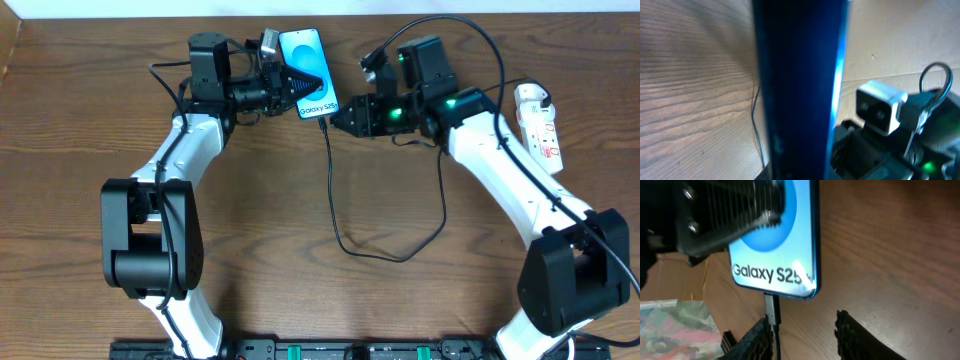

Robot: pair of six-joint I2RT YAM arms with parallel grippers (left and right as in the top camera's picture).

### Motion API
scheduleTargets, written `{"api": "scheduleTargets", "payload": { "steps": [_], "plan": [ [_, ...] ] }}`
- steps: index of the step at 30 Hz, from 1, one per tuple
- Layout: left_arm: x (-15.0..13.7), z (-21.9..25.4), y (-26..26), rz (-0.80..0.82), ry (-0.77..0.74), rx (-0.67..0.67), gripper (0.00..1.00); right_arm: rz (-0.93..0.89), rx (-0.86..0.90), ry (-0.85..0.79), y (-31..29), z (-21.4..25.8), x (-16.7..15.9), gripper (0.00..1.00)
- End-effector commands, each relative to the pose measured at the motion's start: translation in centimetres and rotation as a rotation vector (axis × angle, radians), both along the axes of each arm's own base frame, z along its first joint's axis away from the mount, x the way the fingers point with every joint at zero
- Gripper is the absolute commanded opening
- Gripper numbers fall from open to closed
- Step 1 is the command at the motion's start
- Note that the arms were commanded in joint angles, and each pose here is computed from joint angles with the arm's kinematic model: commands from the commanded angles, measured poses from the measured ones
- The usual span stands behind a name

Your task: Plug charger to phone and switch on socket

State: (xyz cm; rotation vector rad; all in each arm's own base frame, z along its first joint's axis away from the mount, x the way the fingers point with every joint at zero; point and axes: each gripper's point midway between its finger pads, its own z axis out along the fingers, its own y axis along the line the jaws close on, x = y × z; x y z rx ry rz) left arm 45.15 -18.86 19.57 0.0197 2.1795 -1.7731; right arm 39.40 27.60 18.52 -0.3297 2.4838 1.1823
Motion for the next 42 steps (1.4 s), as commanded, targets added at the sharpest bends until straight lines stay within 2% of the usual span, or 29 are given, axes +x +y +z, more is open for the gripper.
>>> {"api": "scheduleTargets", "payload": {
  "steps": [1, 10, 17, 26, 42],
  "plan": [
    [-1.0, 0.8, 0.0, -0.051, -0.089, -0.004, 0.07, 0.055, 0.055, -0.089, -0.5, 2.8, 0.3, 0.43],
    [-3.9, -2.5, 0.1, -0.127, -0.073, 0.060, 0.08, -0.009, 0.046, -0.072, -3.5, 2.5, 1.7, 0.48],
    [-5.5, -9.4, 2.6, -0.047, 0.104, 0.386, 0.07, -0.020, 0.022, -0.059, -3.9, 2.0, 1.7, 0.50],
    [-7.2, -13.0, 4.9, -0.030, 0.214, 0.586, 0.06, -0.030, -0.002, -0.052, -4.0, 1.5, 1.6, 0.50],
    [-8.0, -16.8, 4.8, -0.059, 0.317, 0.601, 0.07, -0.051, -0.077, -0.018, -4.5, 0.1, 1.1, 0.51]
  ]
}}
